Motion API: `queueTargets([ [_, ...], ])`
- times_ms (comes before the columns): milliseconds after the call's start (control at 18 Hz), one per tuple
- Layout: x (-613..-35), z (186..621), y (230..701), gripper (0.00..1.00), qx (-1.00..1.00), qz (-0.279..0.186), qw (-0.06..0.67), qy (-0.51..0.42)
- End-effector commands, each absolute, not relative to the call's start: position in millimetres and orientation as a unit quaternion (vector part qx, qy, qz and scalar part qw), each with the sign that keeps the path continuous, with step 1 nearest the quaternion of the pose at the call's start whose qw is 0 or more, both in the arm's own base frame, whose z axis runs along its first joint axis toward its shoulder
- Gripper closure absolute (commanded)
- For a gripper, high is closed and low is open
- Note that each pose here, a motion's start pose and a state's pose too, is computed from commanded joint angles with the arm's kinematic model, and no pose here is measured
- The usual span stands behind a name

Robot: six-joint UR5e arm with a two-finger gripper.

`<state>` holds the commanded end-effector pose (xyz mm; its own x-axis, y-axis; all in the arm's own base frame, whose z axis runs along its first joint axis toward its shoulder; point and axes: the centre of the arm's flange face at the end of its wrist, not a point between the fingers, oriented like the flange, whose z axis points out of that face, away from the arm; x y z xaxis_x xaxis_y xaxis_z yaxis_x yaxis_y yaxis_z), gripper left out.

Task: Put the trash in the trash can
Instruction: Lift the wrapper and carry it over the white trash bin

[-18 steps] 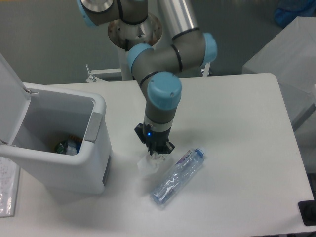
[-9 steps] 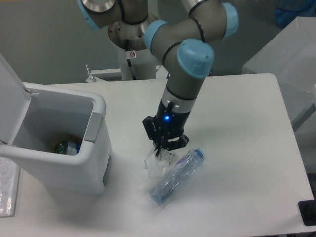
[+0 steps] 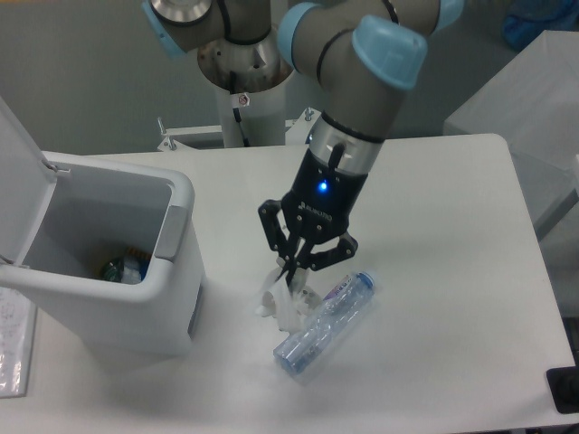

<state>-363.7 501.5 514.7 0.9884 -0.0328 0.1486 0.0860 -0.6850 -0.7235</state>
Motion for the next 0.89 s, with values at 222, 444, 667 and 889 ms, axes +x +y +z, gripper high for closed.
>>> queueTargets([
  [222, -325.7, 548.4, 499.4, 1.0, -0.901, -0.088, 0.424, 0.001],
  [444, -278.5, 554.4, 499.6, 1.0, -0.898, -0.115, 0.425, -0.004],
  [667, -232.4, 542.9, 513.6, 1.0, -0.9, -0.149, 0.409, 0.004],
  [889, -201.0, 534.8, 526.6, 0.76, -0.901, -0.178, 0.395, 0.006],
])
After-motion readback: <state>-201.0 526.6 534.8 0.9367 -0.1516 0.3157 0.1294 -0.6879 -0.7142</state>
